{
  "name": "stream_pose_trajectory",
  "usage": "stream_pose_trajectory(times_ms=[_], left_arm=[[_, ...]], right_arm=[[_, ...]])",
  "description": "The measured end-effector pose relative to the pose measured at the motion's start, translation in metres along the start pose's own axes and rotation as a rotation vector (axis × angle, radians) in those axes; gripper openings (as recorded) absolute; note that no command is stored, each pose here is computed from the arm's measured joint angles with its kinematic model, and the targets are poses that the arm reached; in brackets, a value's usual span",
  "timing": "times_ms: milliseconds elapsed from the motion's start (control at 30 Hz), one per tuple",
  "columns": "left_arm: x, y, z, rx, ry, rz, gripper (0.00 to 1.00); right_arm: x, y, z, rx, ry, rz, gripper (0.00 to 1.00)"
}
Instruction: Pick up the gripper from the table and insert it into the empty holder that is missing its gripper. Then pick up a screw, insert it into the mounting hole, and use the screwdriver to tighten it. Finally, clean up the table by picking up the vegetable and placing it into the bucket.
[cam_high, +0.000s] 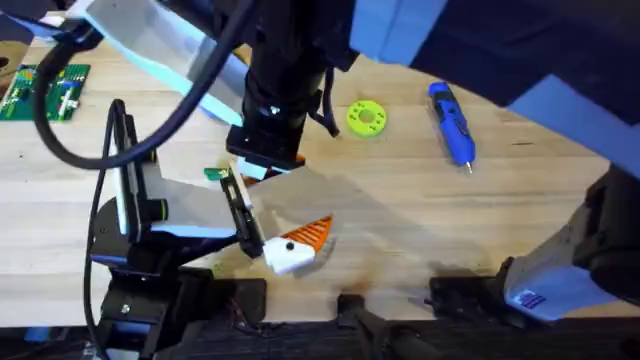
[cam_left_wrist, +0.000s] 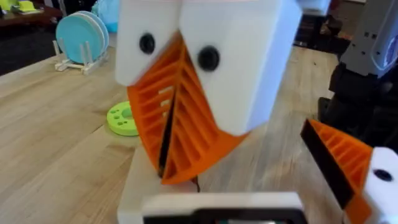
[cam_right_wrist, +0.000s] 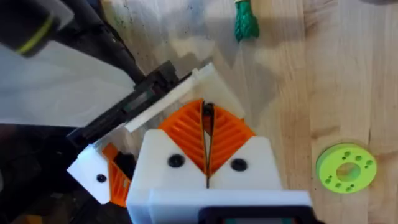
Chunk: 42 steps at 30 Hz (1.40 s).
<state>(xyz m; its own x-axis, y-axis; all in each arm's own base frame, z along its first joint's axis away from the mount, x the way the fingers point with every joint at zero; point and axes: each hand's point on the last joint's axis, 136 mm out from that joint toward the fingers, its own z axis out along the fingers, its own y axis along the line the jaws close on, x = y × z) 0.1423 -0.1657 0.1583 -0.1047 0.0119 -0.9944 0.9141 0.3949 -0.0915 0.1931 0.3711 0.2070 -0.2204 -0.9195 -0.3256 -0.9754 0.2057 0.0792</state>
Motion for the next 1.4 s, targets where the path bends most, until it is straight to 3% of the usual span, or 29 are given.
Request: stream_pose_trajectory(times_ms=[133, 267, 367, 533, 567, 967, 1233, 1333, 1367, 1400], left_arm=[[0.000, 0.000, 0.000, 0.002, 0.000, -0.003, 0.993], [0.000, -0.001, 0.000, 0.008, 0.001, -0.007, 0.993], [0.000, -0.001, 0.000, 0.007, 0.000, -0.006, 0.993], [0.000, -0.001, 0.000, 0.008, -0.001, 0.006, 0.993], [0.000, -0.001, 0.000, 0.008, -0.001, 0.007, 0.993], [0.000, -0.001, 0.000, 0.008, -0.001, 0.015, 0.993], [0.000, -0.001, 0.000, 0.008, -0.001, 0.018, 0.995], [0.000, -0.001, 0.000, 0.008, -0.001, 0.019, 0.927], [0.000, -0.001, 0.000, 0.008, 0.000, 0.020, 0.703], [0.000, -0.001, 0.000, 0.008, -0.001, 0.019, 0.558]], right_arm=[[0.001, 0.000, 0.000, 0.000, 0.004, 0.002, 0.017], [0.002, 0.001, 0.000, -0.001, 0.009, 0.006, 0.190], [0.003, 0.004, 0.000, -0.009, 0.015, 0.007, 0.398], [0.007, 0.000, -0.007, 0.013, 0.015, 0.011, 0.936], [0.007, -0.001, -0.011, 0.018, 0.007, 0.012, 0.981], [0.012, -0.009, -0.077, 0.080, -0.146, 0.036, 0.994], [0.048, -0.045, -0.125, 0.157, -0.196, 0.179, 0.994], [0.070, -0.064, -0.141, 0.197, -0.200, 0.263, 0.993], [0.090, -0.083, -0.160, 0.248, -0.219, 0.342, 0.993], [0.097, -0.089, -0.167, 0.268, -0.233, 0.366, 0.993]])
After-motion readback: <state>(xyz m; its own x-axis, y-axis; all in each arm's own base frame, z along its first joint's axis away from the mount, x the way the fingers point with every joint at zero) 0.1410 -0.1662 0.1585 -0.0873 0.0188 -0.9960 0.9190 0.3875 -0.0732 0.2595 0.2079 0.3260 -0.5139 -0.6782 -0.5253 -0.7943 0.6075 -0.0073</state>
